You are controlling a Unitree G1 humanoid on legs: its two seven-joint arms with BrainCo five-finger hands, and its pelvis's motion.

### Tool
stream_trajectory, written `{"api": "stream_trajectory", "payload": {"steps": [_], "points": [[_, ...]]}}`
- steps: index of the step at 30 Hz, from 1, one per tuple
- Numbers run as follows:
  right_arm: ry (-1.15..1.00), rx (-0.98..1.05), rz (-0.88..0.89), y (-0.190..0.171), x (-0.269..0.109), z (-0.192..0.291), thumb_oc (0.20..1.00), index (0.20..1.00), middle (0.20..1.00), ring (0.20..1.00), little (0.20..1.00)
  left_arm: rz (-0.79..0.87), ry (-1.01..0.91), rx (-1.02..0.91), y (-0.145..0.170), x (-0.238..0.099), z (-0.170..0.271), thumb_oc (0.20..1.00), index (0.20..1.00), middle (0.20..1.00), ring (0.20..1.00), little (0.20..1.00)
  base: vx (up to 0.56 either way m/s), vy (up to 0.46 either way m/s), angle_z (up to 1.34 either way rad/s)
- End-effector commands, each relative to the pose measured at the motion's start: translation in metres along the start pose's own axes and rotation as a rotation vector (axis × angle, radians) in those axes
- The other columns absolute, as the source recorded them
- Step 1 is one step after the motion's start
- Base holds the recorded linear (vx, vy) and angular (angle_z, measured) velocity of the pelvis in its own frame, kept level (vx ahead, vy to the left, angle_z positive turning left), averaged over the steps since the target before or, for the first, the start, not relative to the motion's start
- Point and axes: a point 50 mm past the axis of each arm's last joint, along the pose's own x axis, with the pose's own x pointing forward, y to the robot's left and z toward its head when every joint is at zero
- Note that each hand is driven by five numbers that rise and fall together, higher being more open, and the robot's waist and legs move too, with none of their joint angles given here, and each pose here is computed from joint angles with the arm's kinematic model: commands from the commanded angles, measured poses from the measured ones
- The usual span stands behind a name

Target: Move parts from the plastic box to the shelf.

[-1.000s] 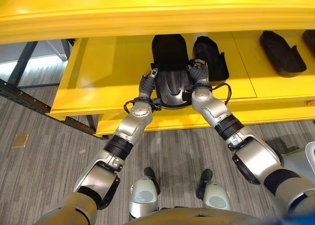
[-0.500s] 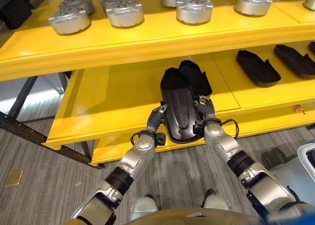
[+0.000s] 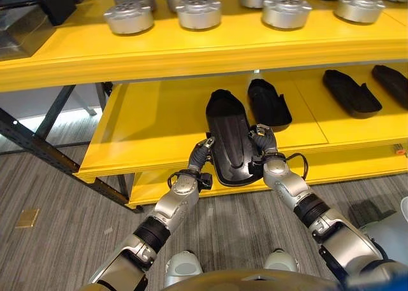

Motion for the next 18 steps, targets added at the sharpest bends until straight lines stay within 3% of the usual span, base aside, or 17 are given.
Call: {"api": "stream_trajectory", "payload": {"steps": [1, 8, 13, 18], "points": [[-0.103, 0.101, 0.186, 0.042, -0.012, 0.029, 0.200, 0.200, 0.200, 0.200, 0.200, -0.200, -0.287, -0.202, -0.051, 0.000, 0.071, 0.200, 0.200, 0.200, 0.200, 0.200, -0.05, 0.258, -0.31], [-0.106, 0.089, 0.220, 0.046, -0.019, 0.027, 0.200, 0.200, 0.200, 0.200, 0.200, -0.163, -0.285, -0.179, -0.040, -0.008, 0.068, 0.200, 0.200, 0.200, 0.200, 0.200, 0.02, 0.107, -0.41], [-0.108, 0.094, 0.189, 0.031, -0.017, 0.015, 0.200, 0.200, 0.200, 0.200, 0.200, -0.184, -0.264, -0.180, -0.037, -0.012, 0.054, 0.200, 0.200, 0.200, 0.200, 0.200, 0.13, -0.027, 0.46], [-0.171, 0.096, 0.186, 0.027, -0.001, 0.045, 0.200, 0.200, 0.200, 0.200, 0.200, -0.197, -0.322, -0.179, -0.036, -0.009, 0.072, 0.200, 0.200, 0.200, 0.200, 0.200, 0.03, -0.056, 0.01]]}}
